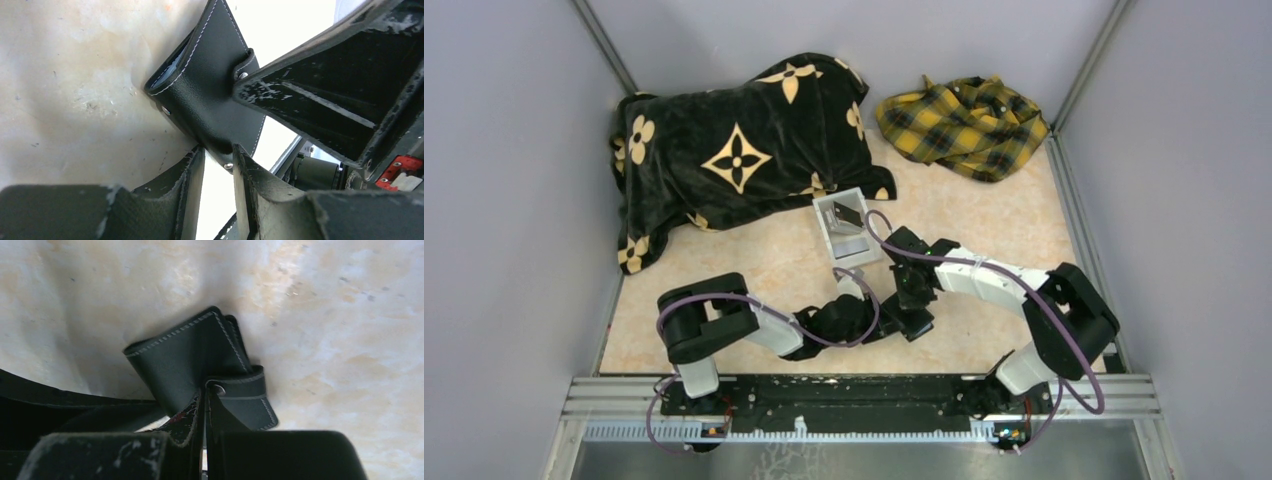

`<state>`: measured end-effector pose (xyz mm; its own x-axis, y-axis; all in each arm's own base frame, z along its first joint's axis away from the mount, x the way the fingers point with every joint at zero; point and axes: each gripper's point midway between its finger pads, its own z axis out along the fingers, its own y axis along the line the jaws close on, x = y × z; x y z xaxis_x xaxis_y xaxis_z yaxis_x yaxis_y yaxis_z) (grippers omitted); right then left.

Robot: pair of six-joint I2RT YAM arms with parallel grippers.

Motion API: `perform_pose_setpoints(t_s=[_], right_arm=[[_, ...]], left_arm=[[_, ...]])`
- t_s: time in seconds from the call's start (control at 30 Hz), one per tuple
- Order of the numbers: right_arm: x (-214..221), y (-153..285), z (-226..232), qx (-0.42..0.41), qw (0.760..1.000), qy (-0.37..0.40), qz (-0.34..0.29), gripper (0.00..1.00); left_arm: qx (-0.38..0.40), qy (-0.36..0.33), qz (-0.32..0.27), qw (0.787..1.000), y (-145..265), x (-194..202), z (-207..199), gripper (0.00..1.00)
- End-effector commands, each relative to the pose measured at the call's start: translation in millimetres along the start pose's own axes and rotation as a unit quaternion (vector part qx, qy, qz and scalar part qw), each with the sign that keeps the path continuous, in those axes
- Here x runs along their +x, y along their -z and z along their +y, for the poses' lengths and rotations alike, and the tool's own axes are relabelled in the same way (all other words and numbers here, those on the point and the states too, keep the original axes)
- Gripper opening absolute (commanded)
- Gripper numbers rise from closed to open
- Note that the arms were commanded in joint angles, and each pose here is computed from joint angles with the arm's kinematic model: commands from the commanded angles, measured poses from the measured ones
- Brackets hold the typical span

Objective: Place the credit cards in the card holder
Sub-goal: Close the card holder at the center of the board.

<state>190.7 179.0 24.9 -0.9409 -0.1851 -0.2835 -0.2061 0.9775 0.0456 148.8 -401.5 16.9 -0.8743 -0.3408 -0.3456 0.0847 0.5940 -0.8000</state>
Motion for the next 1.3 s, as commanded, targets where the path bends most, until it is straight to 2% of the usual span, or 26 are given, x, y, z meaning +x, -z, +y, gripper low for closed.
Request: perform_pose_setpoints(t_s=[0.0, 0.2, 0.4, 0.57, 0.7, 0.9, 1.27], right_arm=[[34, -53, -10, 0.016, 0.997, -0.003, 0.078, 0.0], [51, -68, -10, 0.02, 0.992, -0.003, 0.121, 0.0], [42, -64, -14, 0.031, 0.995, -0.004, 0.097, 0.01], [-4, -32, -9, 0.023, 1.0, 0.009, 0.008, 0.23], [-34, -11, 0, 0.003, 0.999, 0.019, -0.046, 0.31], [-53, 12, 17, -0.047, 0.994, 0.019, -0.093, 0.31], [-62, 45, 39, -0.124, 0.983, 0.017, -0.131, 0.29]], left_arm=[[-0.221, -0.064, 0.084, 0.97, 30, 35, 143, 0.37], [-0.224, -0.047, 0.093, 0.969, 33, 34, 154, 0.36], [-0.211, -0.044, 0.094, 0.972, 31, 32, 152, 0.37], [-0.192, -0.05, 0.081, 0.977, 29, 26, 141, 0.49], [-0.182, -0.059, 0.056, 0.98, 28, 14, 128, 0.57], [-0.191, -0.074, 0.028, 0.978, 35, 1, 118, 0.58], [-0.202, -0.087, -0.003, 0.976, 49, -11, 101, 0.58]])
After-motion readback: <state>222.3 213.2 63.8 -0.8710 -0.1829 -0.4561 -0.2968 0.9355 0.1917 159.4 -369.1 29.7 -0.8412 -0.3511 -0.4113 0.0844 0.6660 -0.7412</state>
